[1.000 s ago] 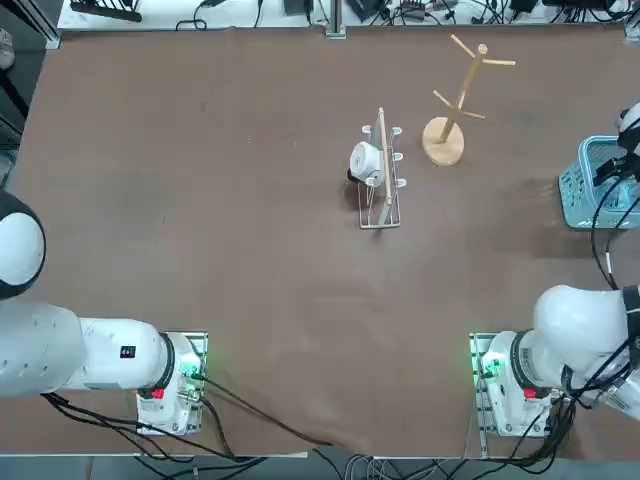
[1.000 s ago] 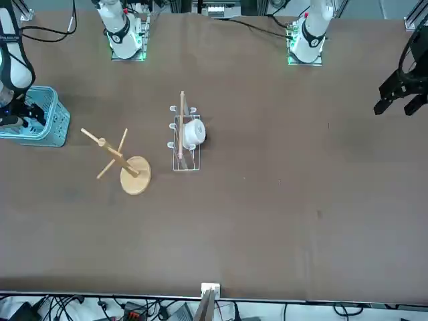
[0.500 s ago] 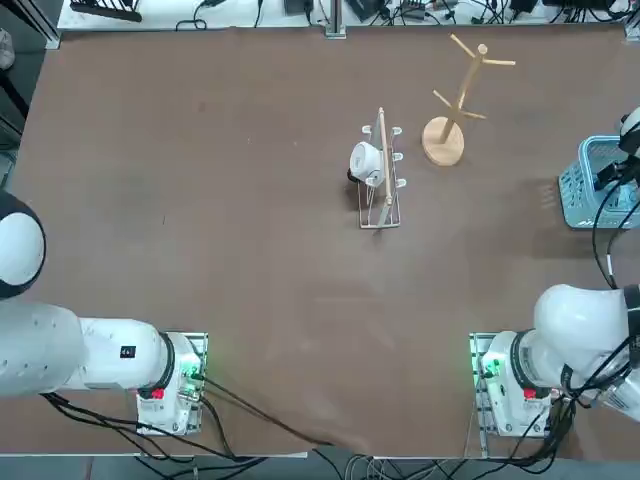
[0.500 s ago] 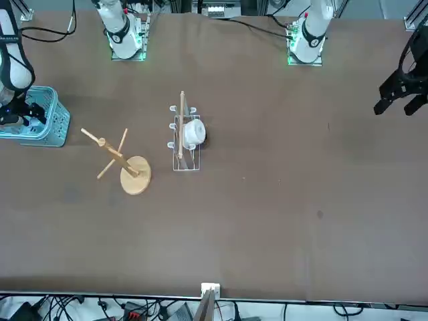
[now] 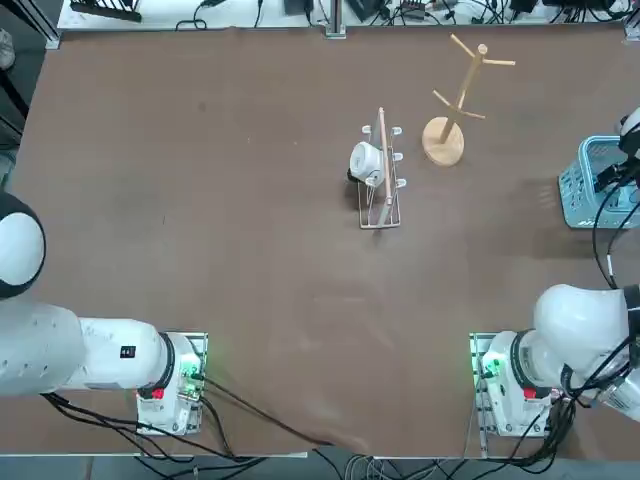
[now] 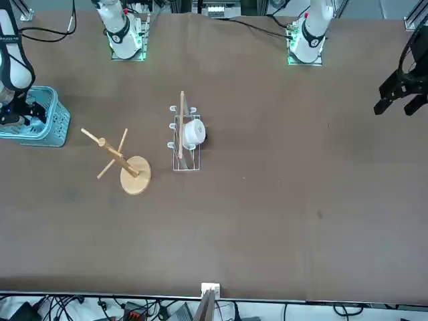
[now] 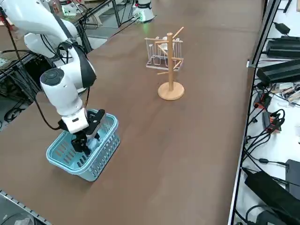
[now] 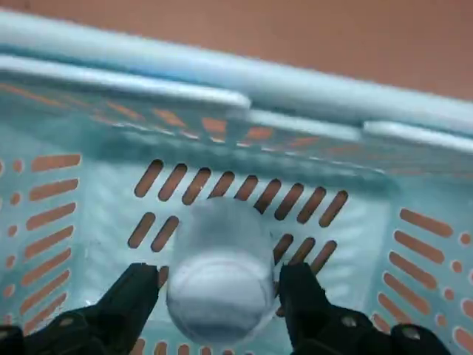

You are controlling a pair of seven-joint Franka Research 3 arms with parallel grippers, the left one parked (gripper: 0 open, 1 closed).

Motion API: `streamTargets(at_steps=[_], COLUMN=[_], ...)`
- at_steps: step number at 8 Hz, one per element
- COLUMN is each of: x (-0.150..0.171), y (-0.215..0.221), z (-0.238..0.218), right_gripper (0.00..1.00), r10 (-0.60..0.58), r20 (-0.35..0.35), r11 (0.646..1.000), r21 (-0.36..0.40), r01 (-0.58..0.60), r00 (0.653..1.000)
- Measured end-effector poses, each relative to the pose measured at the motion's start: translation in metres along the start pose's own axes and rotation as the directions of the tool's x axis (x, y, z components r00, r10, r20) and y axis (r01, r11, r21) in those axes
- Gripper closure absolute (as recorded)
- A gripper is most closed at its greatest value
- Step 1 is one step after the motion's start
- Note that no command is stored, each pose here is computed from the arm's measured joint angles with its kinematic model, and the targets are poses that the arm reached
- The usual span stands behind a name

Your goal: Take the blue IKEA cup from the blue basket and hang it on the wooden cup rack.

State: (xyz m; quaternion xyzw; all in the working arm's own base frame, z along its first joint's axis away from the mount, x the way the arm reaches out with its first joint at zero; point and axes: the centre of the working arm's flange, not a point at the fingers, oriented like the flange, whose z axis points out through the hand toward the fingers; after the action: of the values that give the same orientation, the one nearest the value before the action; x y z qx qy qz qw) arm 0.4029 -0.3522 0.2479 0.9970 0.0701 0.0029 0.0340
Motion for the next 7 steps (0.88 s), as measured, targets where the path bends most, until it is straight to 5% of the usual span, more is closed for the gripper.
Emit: streamTargets(at_steps=[3,7], x=[-0.0044,-0.0033], y=[0.0023,0.0025], z=[0.0011,-0.0007], right_gripper=[0.00,0.18], r10=[-0.004,-0.014], r20=[0.008,0.010], r11=[1.000,1.000], r21=[0.008,0.011], r01=[0.004,0.014], r00=[1.000,1.000])
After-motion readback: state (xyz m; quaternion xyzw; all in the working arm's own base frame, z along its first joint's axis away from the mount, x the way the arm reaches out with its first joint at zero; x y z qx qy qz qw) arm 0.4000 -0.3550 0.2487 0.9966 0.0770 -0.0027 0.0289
